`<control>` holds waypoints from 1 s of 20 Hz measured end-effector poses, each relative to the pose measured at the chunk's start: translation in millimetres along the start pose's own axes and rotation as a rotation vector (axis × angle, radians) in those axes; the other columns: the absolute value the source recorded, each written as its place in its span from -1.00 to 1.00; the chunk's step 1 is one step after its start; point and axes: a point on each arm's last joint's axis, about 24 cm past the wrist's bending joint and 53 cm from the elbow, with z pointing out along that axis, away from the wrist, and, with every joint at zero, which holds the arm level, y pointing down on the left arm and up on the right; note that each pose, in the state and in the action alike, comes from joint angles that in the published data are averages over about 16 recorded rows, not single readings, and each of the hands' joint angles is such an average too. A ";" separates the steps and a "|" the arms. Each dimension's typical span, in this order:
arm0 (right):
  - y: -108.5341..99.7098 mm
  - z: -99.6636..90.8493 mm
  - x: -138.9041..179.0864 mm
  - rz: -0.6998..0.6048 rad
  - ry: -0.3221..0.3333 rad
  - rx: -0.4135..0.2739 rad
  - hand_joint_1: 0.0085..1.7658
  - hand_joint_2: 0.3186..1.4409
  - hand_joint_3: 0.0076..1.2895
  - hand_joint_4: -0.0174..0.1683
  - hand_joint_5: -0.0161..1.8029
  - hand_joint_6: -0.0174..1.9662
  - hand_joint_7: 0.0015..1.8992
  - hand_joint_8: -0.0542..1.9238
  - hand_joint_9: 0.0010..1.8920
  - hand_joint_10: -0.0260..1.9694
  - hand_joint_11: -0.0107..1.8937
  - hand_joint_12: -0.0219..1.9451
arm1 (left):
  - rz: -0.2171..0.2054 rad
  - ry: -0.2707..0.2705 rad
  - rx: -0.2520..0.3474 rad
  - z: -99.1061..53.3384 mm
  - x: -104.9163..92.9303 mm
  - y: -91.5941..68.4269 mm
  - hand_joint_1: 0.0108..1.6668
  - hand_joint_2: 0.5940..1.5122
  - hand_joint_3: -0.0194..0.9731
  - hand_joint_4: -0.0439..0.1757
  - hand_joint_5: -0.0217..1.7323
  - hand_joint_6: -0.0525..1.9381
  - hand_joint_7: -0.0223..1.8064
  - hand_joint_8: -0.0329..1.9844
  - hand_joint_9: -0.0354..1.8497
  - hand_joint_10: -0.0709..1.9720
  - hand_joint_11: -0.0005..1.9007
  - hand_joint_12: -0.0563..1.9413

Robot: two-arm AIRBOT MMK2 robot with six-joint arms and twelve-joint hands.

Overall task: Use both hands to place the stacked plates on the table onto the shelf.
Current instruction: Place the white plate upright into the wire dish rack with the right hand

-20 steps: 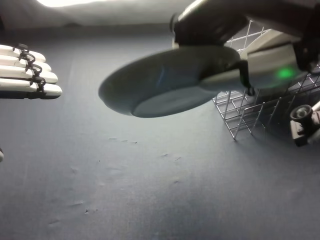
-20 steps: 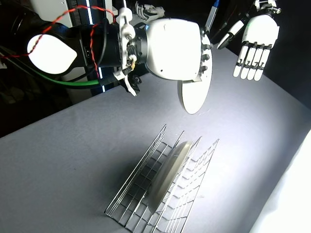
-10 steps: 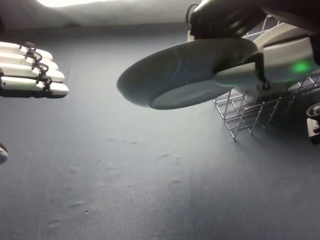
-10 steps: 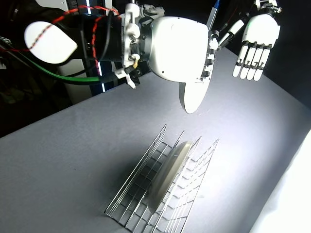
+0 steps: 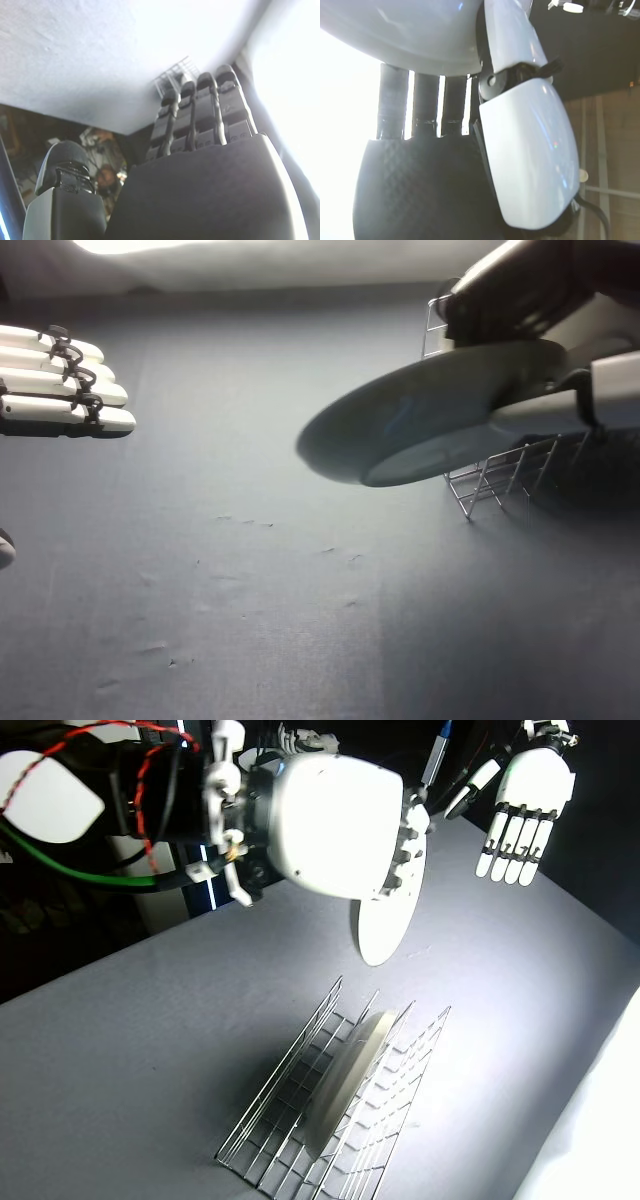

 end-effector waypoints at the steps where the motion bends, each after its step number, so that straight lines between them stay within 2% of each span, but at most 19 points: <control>1: -1.7 -2.0 -2.7 -0.004 -0.005 0.005 0.53 0.32 -0.99 -0.91 -0.06 0.01 0.02 0.00 0.05 0.21 -0.01 0.42 | 0.000 0.000 0.000 -0.1 0.0 0.1 -1.00 0.12 -0.93 -0.58 -0.95 -0.94 -0.96 -0.97 -0.94 -0.93 -0.98 -0.93; 20: -47.9 -37.5 -76.3 -0.111 -0.124 0.108 0.53 0.32 -0.99 -0.91 -0.07 0.03 -0.02 0.06 0.04 0.21 -0.02 0.38 | 0.021 -0.002 0.019 2.9 -2.5 -7.7 -1.00 0.13 -0.93 -0.58 -0.95 -0.93 -0.96 -0.97 -0.94 -0.93 -0.98 -0.93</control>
